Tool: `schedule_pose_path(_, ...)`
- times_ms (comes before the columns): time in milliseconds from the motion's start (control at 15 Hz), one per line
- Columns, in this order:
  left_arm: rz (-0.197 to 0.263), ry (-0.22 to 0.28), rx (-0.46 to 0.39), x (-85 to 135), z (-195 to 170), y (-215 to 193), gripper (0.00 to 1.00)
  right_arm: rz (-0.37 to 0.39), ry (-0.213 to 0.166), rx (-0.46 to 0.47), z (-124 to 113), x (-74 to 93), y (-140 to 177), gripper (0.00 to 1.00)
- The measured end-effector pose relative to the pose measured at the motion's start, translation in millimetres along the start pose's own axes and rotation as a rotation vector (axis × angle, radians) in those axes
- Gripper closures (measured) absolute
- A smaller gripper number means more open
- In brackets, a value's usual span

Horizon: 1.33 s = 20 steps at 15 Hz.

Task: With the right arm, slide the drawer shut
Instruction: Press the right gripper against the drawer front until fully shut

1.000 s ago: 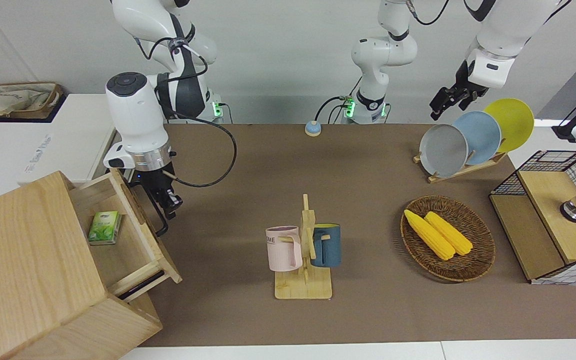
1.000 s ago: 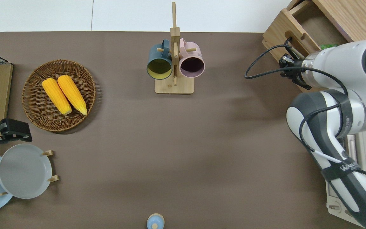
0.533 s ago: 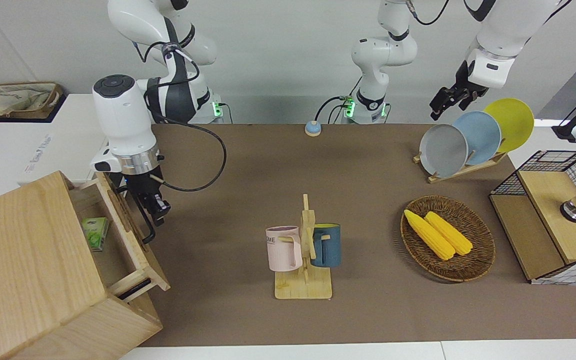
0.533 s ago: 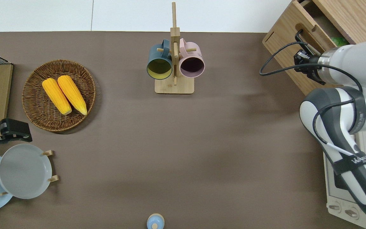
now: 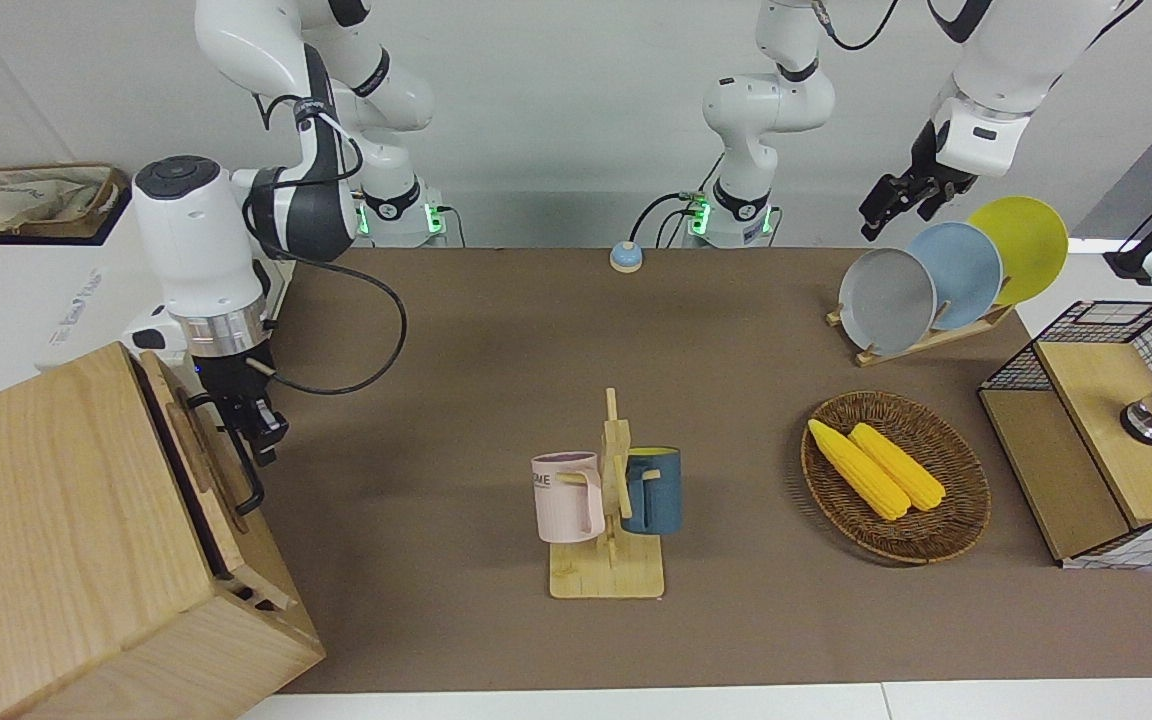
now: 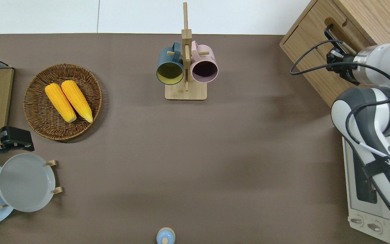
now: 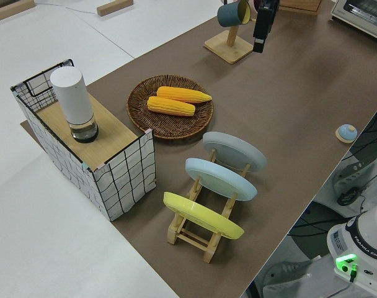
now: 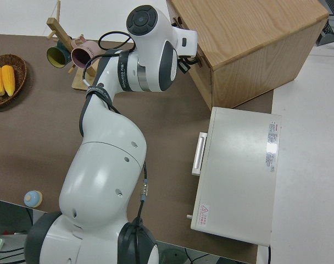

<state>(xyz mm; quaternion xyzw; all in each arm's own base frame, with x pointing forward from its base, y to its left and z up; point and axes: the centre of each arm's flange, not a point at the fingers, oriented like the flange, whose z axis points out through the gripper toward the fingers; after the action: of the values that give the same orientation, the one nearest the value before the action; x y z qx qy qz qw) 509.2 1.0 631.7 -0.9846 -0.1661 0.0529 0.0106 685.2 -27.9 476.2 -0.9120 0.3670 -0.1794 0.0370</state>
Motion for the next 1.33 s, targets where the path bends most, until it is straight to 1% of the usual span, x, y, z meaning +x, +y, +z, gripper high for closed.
schedule_pose_path(333, 0.0, 0.0, 0.0, 0, 0, 0, 0.0, -0.011, -0.002, -0.002, 2, 0.1, 0, 0.99)
schedule_pose_path(733, 0.0, 0.0, 0.0, 0, 0, 0, 0.0, -0.055, -0.008, -0.014, 4, 2.4, 5, 0.99)
schedule_pose_path(933, 0.0, 0.0, 0.0, 0, 0, 0, 0.0, -0.056, -0.007, -0.013, 4, 2.3, 5, 0.99)
schedule_pose_path(1200, 0.0, 0.0, 0.0, 0, 0, 0, 0.0, -0.06, -0.003, -0.011, -1, 0.8, 3, 0.99)
schedule_pose_path(1333, 0.0, 0.0, 0.0, 0, 0, 0, 0.0, -0.068, 0.006, -0.003, -10, -1.8, -2, 0.99)
